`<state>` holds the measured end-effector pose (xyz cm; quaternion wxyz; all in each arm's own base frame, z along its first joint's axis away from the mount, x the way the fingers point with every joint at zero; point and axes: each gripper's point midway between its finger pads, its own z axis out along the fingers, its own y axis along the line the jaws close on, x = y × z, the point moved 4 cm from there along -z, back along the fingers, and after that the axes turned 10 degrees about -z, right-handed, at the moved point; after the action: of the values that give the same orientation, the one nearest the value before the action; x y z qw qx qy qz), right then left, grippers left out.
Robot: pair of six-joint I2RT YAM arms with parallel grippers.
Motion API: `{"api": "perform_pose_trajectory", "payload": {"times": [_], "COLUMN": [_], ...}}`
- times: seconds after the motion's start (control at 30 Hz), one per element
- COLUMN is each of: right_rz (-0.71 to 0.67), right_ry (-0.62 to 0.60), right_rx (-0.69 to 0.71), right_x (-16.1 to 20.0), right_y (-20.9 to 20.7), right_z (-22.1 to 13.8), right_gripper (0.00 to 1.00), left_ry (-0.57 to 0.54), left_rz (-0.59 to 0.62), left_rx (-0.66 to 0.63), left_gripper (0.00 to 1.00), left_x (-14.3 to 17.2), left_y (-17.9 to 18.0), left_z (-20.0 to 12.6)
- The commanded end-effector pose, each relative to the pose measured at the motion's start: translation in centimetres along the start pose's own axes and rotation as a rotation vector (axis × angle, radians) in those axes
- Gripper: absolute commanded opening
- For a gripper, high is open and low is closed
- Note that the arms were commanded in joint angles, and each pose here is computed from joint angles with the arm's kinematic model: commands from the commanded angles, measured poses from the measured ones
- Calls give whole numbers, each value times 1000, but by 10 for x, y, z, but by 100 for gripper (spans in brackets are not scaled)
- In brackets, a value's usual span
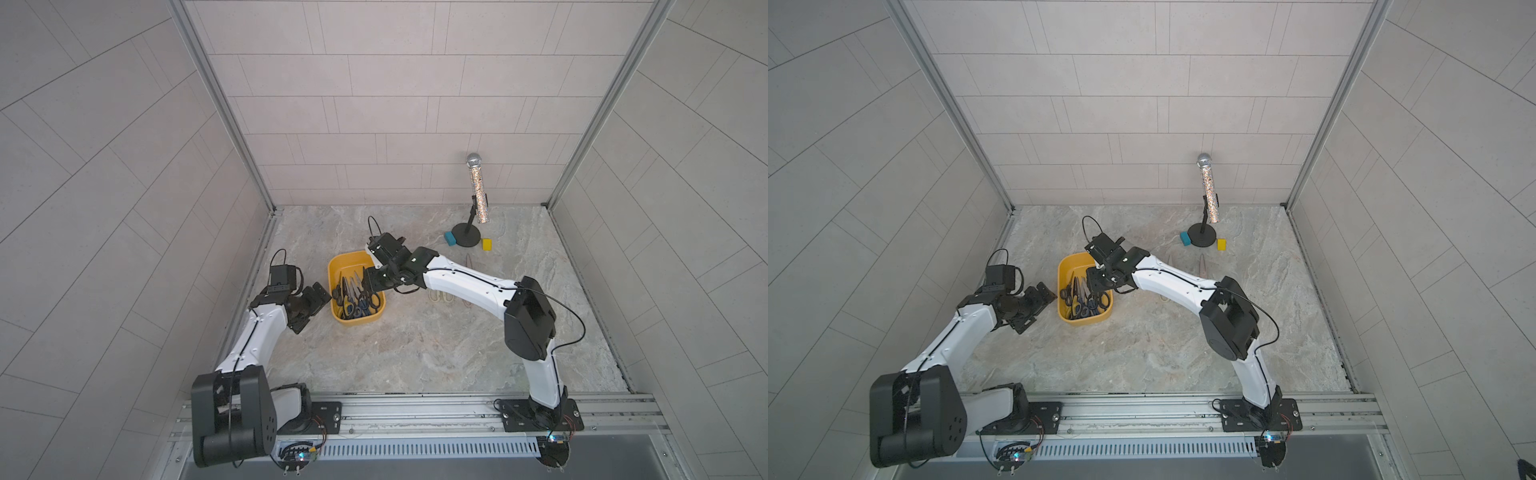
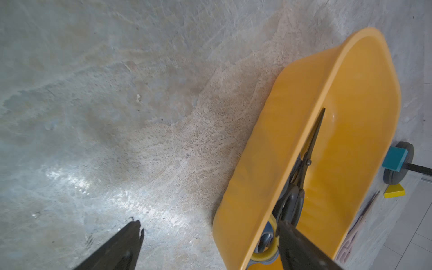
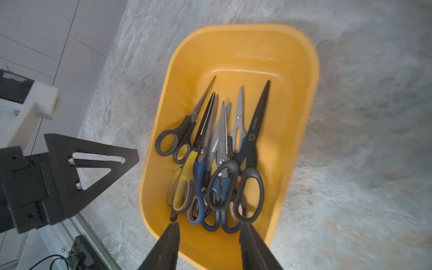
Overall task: Take the scissors out of the storage box
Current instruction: Pick up the scissors from the storage box.
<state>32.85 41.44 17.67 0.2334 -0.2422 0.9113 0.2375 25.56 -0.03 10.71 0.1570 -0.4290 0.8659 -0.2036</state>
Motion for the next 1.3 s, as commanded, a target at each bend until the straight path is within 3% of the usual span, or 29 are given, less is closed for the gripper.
{"api": "perform_pose_trajectory", "payload": {"times": [0.0,0.67,1.0,1.27], "right_rz": [6,59,76,115], "right_ry": [63,178,206,212], "right_rx": [-12,-32,-64,-107], "right_x": [10,30,35,34], "right_y": [11,17,19,21], "right_z": [19,77,83,88], "right_gripper": [46,39,33,22], "left_ry": [-7,-18,-23,-24], "left_rz": [4,37,38,39], "left_rx": [13,12,3,-2], "left_gripper": [97,98,98,98], "left_x": [1,3,1,1], "left_y": [2,5,6,7], "left_z": [2,-2,-1,-1]}}
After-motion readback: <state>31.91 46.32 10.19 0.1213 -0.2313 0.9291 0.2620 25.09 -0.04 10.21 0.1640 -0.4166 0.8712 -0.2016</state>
